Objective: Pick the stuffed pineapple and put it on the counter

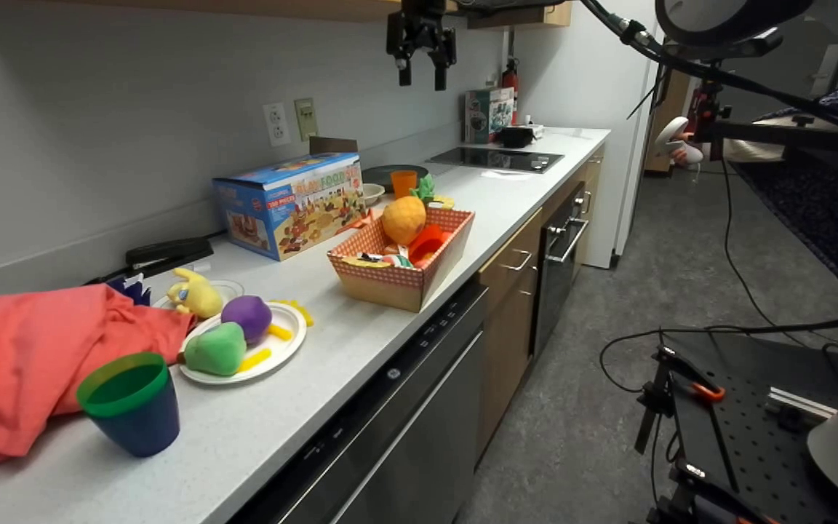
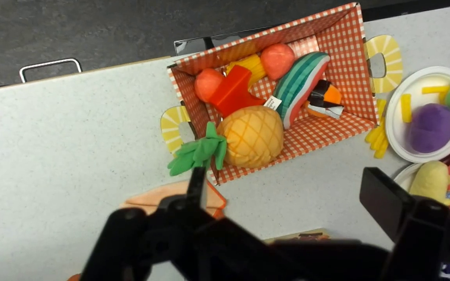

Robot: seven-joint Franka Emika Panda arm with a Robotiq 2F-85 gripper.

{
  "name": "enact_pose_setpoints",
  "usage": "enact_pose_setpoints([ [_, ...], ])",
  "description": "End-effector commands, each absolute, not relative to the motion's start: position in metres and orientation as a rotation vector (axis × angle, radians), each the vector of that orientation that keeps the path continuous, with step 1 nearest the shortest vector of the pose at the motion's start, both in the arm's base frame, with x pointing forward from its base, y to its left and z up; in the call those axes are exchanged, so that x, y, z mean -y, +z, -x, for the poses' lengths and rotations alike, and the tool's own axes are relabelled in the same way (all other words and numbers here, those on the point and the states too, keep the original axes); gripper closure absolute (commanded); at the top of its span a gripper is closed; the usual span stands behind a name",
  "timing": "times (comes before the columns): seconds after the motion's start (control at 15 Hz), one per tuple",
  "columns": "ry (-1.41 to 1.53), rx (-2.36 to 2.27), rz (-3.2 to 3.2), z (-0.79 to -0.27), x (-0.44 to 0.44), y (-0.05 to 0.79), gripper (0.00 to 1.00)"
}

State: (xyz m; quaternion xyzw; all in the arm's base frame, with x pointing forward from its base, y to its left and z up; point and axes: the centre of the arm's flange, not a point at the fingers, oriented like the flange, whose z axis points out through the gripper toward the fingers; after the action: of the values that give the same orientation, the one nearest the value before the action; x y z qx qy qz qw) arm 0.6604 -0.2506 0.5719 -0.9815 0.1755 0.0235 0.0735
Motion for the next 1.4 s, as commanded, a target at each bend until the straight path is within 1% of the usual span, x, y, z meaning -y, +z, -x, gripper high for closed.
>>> enact_pose_setpoints([
  [0.0, 0.079, -0.532, 2.923, -0.725, 0.272, 0.604, 0.0],
  [0.07, 0.077, -0.532, 2.924, -0.725, 0.271, 0.602, 0.03],
  [0.13, 0.073, -0.531, 2.919, -0.726, 0.275, 0.601, 0.26],
  [0.27, 0.077, -0.537, 2.923, -0.728, 0.276, 0.598, 0.31],
  [0.4, 0.083, -0.539, 2.93, -0.728, 0.278, 0.594, 0.47],
  [0.47, 0.093, -0.537, 2.928, -0.728, 0.279, 0.592, 0.13],
  [0.6, 0.106, -0.536, 2.931, -0.728, 0.279, 0.589, 0.1],
  [0.67, 0.113, -0.535, 2.932, -0.728, 0.278, 0.588, 0.04],
  [0.8, 0.116, -0.529, 2.934, -0.728, 0.276, 0.588, 0.0],
  [1.07, 0.142, -0.525, 2.926, -0.728, 0.273, 0.577, 0.0],
  [1.33, 0.246, -0.506, 2.896, -0.73, 0.265, 0.502, 0.0],
])
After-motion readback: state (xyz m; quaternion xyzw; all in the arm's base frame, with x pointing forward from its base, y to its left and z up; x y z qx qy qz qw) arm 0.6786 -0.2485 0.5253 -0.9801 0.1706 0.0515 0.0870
